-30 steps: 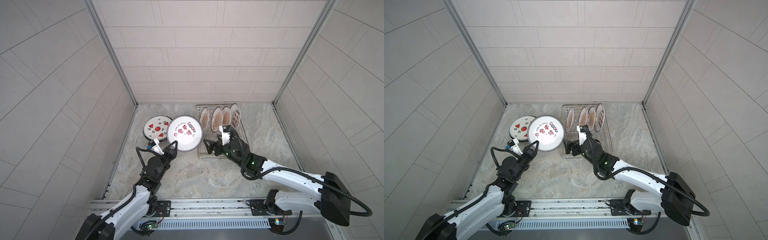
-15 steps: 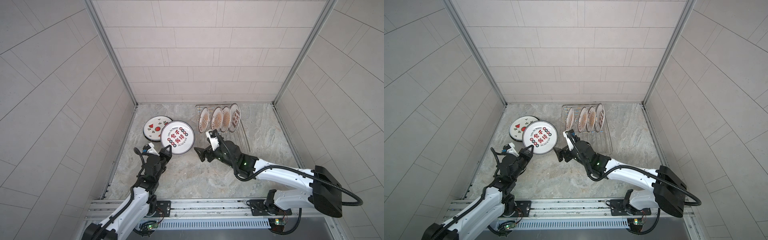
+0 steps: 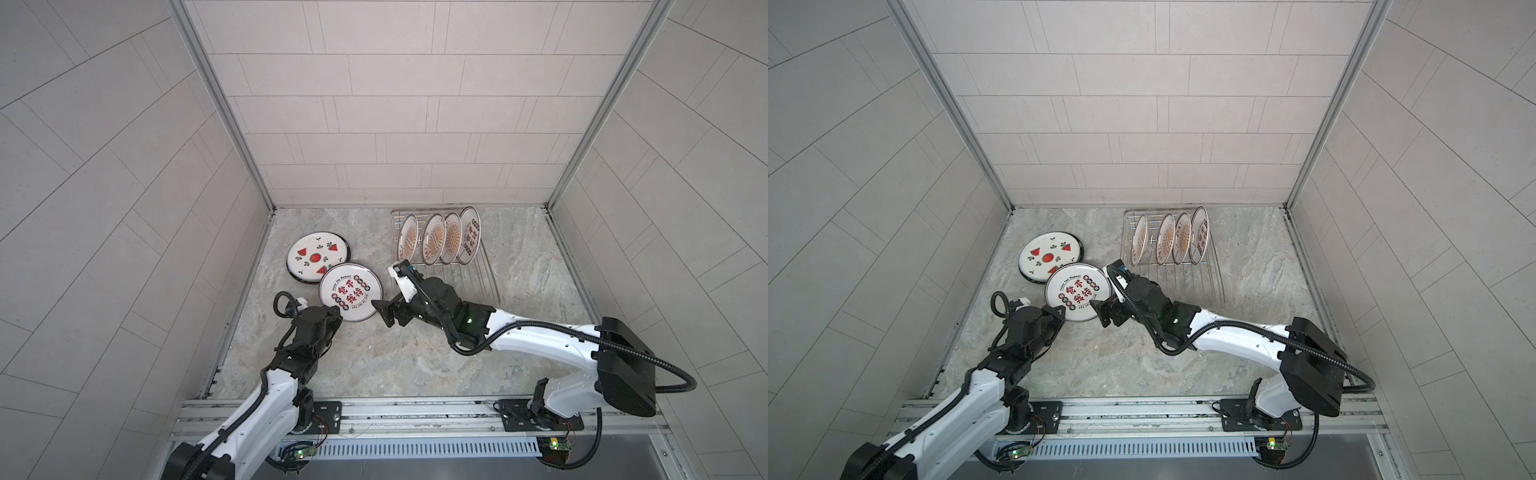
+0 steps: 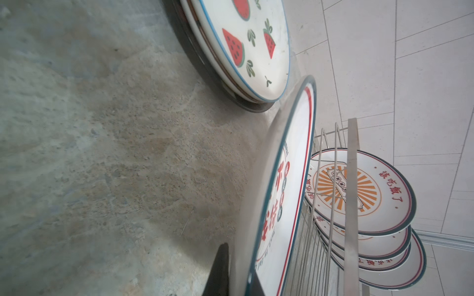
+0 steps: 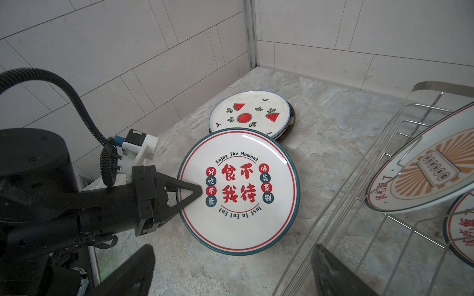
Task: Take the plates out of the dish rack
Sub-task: 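Carry the plate down beside the watermelon stack with the left gripper while the right releases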
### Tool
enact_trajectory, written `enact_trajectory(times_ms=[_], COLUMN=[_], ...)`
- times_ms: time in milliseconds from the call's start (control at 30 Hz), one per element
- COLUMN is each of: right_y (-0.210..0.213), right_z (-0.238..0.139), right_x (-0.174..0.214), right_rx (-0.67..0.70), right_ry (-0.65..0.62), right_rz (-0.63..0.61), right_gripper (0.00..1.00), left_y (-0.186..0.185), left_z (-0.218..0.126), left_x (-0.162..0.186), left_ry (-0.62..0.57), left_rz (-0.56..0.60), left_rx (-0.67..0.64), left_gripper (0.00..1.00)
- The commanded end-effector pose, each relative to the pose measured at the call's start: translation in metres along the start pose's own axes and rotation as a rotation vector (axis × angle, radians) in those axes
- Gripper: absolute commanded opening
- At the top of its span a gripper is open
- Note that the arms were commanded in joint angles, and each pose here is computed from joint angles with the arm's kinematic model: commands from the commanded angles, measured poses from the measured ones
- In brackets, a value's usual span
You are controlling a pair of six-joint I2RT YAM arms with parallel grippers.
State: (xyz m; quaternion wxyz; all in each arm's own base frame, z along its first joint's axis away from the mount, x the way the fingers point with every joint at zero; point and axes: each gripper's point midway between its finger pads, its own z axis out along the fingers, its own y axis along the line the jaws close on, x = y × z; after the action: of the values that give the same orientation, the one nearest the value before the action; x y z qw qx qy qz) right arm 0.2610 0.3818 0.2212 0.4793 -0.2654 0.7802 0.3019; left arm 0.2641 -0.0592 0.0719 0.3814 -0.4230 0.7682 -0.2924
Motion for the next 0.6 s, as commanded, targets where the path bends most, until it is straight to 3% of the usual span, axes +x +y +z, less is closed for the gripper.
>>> enact_trajectory(times_ms=[0,567], right_y=[0.011,0.002], right_z=[0.001,0.010], right_x=[0.002,0.009], right_rx=[-0.018,0.049], right_ry=[0.026,0.074], right_rz=[-0.037,-0.043], right_gripper=[0.97,0.97], left_y=[-0.013,0.012], left_z=[0.003,0.025], left_x=[-0.004,0.020], left_ry=[-0.003,0.100], left_rz=[-0.062,-0.124], left_rx=[0.022,-0.088], left_gripper=[0.00,0.00])
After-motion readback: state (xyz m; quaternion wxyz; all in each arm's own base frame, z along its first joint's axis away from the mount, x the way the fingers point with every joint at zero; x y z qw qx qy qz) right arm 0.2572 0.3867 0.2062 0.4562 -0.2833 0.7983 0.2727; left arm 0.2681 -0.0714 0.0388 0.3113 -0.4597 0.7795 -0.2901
